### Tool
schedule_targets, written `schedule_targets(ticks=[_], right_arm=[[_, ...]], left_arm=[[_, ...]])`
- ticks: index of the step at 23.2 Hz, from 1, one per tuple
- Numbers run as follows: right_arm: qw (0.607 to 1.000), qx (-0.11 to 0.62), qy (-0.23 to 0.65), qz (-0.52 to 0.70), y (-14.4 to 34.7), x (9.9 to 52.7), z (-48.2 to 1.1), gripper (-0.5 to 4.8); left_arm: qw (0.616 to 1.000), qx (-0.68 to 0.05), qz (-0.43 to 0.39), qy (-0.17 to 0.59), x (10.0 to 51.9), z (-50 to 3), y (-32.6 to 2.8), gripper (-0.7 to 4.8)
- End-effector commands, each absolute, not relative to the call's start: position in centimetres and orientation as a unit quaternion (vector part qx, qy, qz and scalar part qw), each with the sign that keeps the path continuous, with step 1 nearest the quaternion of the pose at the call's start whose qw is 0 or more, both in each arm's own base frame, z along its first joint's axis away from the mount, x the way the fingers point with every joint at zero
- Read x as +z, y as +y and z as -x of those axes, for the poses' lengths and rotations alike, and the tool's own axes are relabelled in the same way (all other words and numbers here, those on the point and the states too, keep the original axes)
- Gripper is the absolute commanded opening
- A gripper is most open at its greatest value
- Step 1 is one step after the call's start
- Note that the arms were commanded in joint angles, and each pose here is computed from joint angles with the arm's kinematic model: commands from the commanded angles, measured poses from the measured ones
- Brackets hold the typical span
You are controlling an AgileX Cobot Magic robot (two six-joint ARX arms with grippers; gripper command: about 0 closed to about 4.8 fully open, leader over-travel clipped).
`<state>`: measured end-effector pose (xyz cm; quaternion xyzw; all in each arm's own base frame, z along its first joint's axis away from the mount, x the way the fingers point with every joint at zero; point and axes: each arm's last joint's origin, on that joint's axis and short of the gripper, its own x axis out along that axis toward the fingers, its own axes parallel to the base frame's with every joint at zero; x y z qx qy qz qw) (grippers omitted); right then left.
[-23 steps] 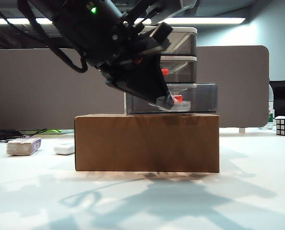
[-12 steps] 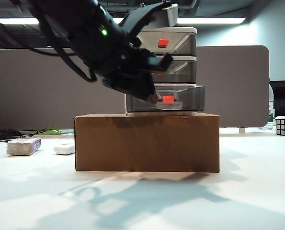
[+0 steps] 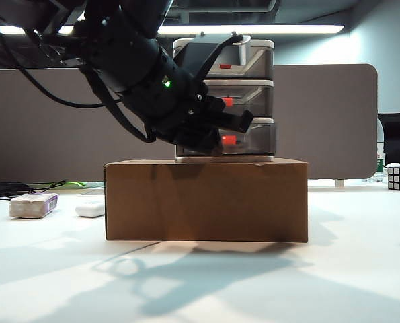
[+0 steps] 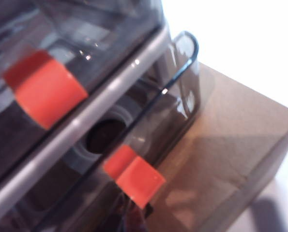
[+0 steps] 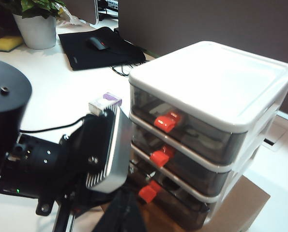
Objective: Open the third layer of the drawer on the table, pick up the transparent tape on the table and put it in, and finally close the drawer.
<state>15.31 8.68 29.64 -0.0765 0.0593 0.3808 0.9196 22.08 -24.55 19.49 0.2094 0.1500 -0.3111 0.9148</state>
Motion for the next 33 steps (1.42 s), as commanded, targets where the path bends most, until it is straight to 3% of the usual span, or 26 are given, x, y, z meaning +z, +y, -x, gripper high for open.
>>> schedule_targets(ticks=[1,7,12,16,22,27,29,33], right_arm=[[0.929,0.355,0.058,0.081,8.6,29.8,-15.4,-0.05],[0.931,0.349,0.073,0.085,8.4,29.6,-15.1,-0.05],[0.929,0.351,0.080,0.086,7.8,29.7,-14.0,-0.05],[0.931,0.339,0.103,0.091,6.9,29.6,-12.4,-0.05],[0.942,0.311,0.119,0.037,4.7,27.8,-8.2,-0.05],[0.959,0.272,0.081,-0.010,3.3,23.8,-6.0,-0.05],[0.972,0.232,0.041,-0.022,3.0,22.9,-6.0,-0.05],[0.972,0.217,0.084,-0.036,3.2,21.5,-6.4,-0.05]], left_arm=[[0.929,-0.262,-0.228,0.129,20.0,-22.4,-24.4,-0.05],[0.927,-0.257,-0.242,0.124,20.1,-22.4,-24.4,-0.05],[0.896,-0.284,-0.269,0.209,20.3,-19.1,-23.6,-0.05],[0.894,-0.307,-0.232,0.230,21.1,-15.6,-21.0,-0.05],[0.914,-0.348,-0.140,0.154,21.2,-9.1,-14.3,-0.05],[0.924,-0.367,-0.079,0.068,20.0,-6.5,-10.3,-0.05],[0.928,-0.364,-0.069,0.035,19.1,-5.8,-9.0,-0.05],[0.930,-0.365,-0.047,0.009,17.8,-5.2,-7.9,-0.05]])
